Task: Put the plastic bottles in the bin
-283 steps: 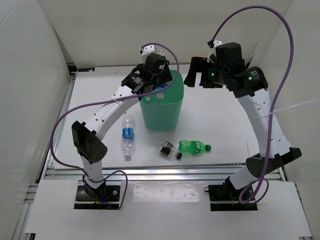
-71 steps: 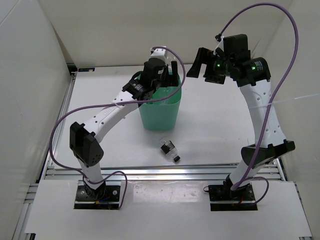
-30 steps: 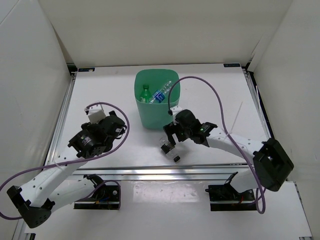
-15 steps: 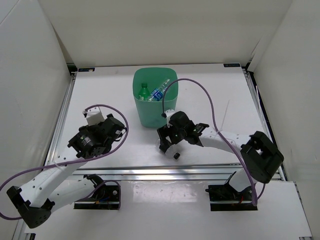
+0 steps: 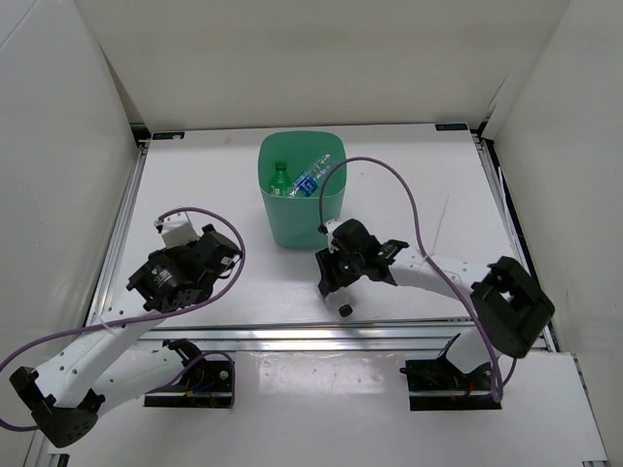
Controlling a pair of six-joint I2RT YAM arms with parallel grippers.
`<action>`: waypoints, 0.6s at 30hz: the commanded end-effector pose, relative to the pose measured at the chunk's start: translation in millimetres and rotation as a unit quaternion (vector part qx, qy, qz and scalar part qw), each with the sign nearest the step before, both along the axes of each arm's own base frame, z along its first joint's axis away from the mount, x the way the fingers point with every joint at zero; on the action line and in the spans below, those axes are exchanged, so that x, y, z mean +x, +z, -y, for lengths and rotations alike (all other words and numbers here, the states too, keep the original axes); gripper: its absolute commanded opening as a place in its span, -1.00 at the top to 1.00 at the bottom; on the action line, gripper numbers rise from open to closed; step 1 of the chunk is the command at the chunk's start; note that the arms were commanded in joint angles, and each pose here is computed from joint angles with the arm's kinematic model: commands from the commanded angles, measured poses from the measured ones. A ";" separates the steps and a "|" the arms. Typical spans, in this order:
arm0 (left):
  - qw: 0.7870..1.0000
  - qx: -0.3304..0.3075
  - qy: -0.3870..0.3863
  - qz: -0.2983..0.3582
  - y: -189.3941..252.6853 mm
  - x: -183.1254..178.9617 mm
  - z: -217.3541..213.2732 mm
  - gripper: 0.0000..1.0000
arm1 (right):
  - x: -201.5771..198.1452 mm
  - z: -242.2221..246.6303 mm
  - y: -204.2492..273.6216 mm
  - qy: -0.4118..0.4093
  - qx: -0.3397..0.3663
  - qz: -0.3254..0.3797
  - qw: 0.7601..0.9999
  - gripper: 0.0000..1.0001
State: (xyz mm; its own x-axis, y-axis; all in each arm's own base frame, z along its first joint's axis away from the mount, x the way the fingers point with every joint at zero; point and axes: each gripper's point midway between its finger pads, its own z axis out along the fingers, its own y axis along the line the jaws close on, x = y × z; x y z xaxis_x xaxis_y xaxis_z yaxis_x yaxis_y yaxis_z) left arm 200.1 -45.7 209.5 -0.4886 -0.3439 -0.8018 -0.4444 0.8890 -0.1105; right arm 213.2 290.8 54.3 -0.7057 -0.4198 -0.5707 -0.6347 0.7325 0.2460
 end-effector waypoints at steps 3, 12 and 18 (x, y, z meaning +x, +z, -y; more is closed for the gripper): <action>0.999 -0.012 0.022 0.020 1.8 -1.0 -6.2 -1.00 | -9.6 12.8 56.6 -0.025 0.026 0.014 0.999 0.55; 0.999 -0.016 0.025 0.038 6.0 1.8 -7.6 -1.00 | -4.6 1.7 209.4 -0.030 0.105 0.129 0.986 0.88; 0.998 -0.013 0.024 0.051 10.8 6.8 -6.8 -1.00 | 38.5 -28.6 303.5 -0.006 0.127 0.243 0.962 0.93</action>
